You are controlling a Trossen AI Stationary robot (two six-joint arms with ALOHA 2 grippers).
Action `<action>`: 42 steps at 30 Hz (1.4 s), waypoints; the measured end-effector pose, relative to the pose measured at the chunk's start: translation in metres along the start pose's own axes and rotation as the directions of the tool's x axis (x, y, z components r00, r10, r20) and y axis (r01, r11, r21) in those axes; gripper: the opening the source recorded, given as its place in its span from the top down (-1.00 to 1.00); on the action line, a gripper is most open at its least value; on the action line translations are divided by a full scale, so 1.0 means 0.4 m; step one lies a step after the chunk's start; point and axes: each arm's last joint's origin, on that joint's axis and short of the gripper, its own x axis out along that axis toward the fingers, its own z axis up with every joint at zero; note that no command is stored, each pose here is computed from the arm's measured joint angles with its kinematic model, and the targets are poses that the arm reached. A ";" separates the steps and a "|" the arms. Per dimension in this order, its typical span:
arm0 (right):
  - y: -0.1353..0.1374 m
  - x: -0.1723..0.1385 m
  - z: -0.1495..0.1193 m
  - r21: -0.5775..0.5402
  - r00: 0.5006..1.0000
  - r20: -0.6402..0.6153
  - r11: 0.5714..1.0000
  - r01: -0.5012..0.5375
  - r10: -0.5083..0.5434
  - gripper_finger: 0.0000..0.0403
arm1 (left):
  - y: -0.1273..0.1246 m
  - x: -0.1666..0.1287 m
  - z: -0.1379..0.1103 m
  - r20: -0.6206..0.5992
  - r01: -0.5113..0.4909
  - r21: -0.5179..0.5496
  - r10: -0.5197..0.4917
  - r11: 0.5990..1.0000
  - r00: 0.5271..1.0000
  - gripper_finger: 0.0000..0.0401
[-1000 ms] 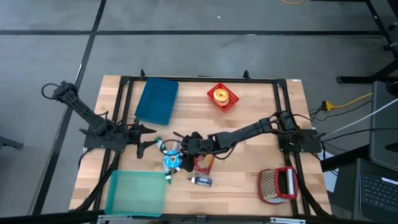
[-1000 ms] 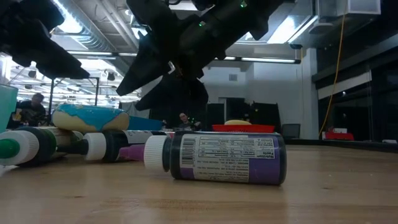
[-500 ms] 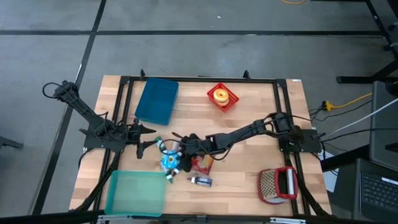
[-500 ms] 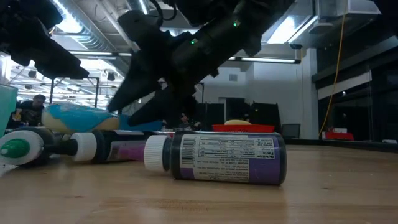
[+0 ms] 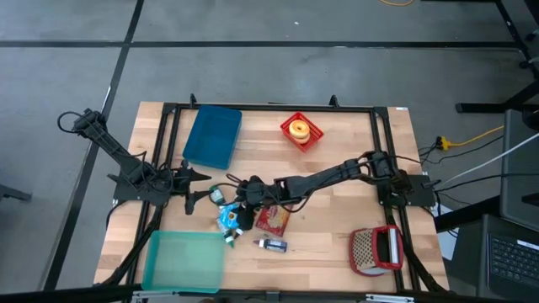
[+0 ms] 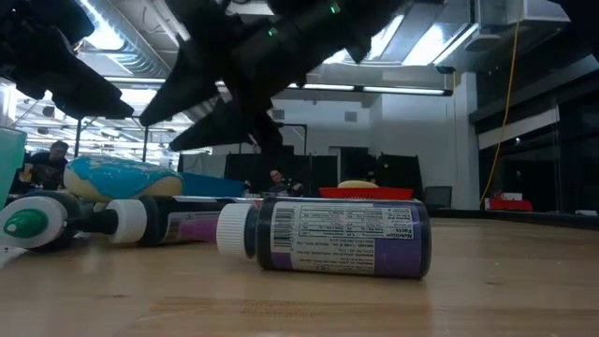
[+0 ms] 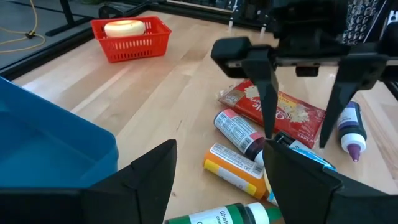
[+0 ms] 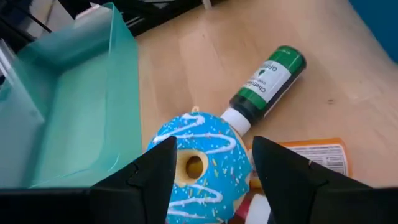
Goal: Pick & Place Food Item
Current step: Put the blue donut into the red bin
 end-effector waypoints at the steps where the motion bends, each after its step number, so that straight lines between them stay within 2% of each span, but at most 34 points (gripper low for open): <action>1: 0.002 -0.001 0.003 -0.001 1.000 -0.008 1.000 0.004 -0.004 -0.06 | 0.000 0.000 0.000 0.000 0.000 -0.001 0.000 1.000 1.000 -0.17; 9: -0.008 0.009 -0.026 0.010 0.995 -0.072 0.997 0.073 -0.072 -0.06 | 0.000 0.000 0.000 -0.001 0.001 -0.002 -0.001 1.000 1.000 -0.17; 16: -0.010 0.042 -0.047 0.034 0.997 -0.076 0.999 0.012 -0.010 -0.06 | 0.000 0.000 0.000 -0.002 0.002 -0.007 -0.002 1.000 1.000 -0.17; 25: -0.022 0.065 -0.071 0.057 0.995 -0.096 0.998 0.032 -0.026 -0.01 | 0.000 0.000 0.000 -0.003 0.004 -0.010 -0.004 1.000 1.000 -0.17; 31: -0.034 0.069 -0.070 0.065 0.994 -0.092 0.996 0.060 -0.054 0.25 | 0.000 0.000 0.000 0.002 -0.004 -0.010 0.004 1.000 1.000 -0.17; 38: -0.046 0.071 -0.061 0.042 0.995 -0.084 0.997 0.058 -0.054 0.88 | 0.002 0.000 0.001 0.015 -0.022 -0.004 0.022 1.000 1.000 -0.17; 40: -0.044 0.067 -0.057 0.030 0.995 -0.084 0.998 0.048 -0.045 0.93 | 0.002 0.000 0.002 0.018 -0.027 -0.004 0.027 1.000 0.999 -0.17; 42: -0.037 0.054 -0.044 0.018 0.997 -0.073 0.999 0.031 -0.030 0.90 | 0.002 0.000 0.002 0.019 -0.028 -0.004 0.028 1.000 0.999 -0.17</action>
